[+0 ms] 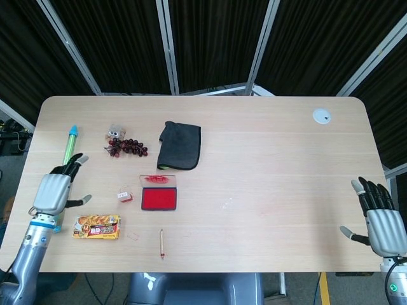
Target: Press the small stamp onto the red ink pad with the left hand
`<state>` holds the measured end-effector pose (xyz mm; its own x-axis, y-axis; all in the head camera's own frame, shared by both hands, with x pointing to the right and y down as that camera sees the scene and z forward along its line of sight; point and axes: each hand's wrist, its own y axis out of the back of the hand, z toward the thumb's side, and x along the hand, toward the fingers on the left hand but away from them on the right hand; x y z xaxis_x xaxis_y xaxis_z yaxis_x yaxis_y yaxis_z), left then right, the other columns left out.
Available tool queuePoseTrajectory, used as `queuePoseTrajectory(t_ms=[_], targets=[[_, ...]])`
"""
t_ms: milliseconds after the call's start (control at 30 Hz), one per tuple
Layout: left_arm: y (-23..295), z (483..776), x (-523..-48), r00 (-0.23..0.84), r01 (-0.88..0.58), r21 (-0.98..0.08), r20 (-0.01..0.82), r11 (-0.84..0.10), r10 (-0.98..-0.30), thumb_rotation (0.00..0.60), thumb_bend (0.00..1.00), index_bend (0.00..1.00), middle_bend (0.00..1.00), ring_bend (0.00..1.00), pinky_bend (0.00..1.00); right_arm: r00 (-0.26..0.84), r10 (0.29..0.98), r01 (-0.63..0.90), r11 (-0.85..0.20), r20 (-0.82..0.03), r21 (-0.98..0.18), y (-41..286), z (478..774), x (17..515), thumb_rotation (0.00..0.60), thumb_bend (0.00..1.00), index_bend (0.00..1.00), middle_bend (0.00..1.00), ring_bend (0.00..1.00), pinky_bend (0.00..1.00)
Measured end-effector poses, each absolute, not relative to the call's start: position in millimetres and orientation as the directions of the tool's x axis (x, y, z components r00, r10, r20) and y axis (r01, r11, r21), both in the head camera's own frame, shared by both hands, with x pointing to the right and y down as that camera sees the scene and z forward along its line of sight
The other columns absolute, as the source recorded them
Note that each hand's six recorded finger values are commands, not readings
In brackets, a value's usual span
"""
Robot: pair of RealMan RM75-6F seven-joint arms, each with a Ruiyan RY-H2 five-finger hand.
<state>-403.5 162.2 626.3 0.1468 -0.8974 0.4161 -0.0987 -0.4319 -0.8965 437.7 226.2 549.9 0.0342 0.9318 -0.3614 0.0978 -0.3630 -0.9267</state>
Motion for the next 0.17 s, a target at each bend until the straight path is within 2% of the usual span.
queuePoseTrajectory(t_ms=[167], targets=[[187,593,-412,0.102,-0.06,-0.896,0.432,-0.439,-0.896,0.6,0.0,0.0,0.0,0.0,0.0,0.044,0.939,0.079,-0.344,-0.341,-0.936,226,544,436,0.6,0.0,0.0,0.0,0.0,0.0]])
